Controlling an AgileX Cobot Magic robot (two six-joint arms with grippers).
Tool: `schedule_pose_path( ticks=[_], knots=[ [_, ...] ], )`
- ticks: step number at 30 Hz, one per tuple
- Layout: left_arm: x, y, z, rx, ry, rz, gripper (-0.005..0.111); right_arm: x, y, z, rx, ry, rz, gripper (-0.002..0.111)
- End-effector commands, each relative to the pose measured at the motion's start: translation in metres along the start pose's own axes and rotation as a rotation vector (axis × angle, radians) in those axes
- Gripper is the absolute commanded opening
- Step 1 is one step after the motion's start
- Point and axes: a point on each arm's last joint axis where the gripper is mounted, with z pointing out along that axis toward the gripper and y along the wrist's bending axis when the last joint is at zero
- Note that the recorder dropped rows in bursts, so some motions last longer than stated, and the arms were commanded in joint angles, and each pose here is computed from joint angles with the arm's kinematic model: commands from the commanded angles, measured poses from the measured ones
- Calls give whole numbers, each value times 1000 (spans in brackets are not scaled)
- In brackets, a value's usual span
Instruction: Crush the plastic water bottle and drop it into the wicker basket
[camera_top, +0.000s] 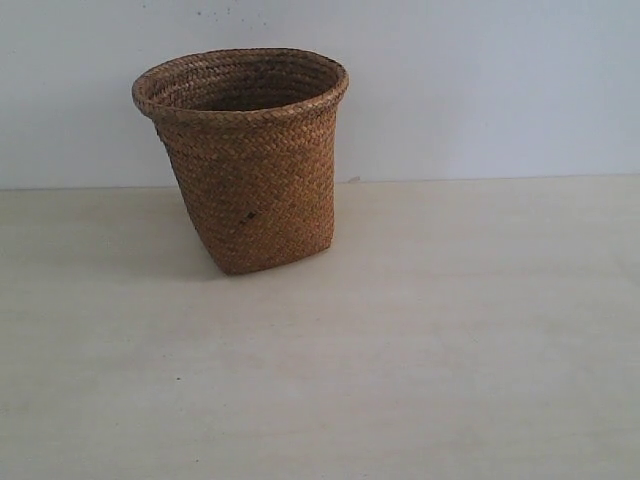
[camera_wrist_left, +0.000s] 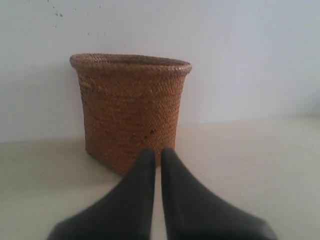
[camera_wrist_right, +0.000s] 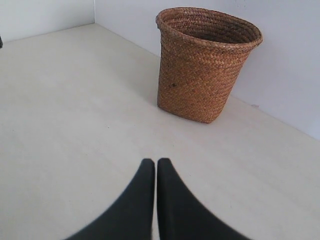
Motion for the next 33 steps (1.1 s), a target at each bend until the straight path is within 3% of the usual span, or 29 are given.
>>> schedule_pose_path(
  ticks=[1, 7, 12, 19, 24, 33],
  knots=[
    [8, 1, 0, -9, 45, -20, 4, 1, 0, 0, 3, -1, -1, 0],
    [17, 6, -1, -77, 139, -16, 4, 1, 0, 0, 1, -1, 0, 0],
    [23, 16, -4, -241, 203, -11, 4, 1, 0, 0, 1, -1, 0, 0],
    [22, 26, -7, -433, 189, -29, 4, 1, 0, 0, 1, -1, 0, 0],
    [22, 28, -9, -478, 196, 15, 4, 1, 0, 0, 1, -1, 0, 0],
    [22, 28, -9, -464, 228, 138, 4, 1, 0, 0, 1, -1, 0, 0]
  ],
)
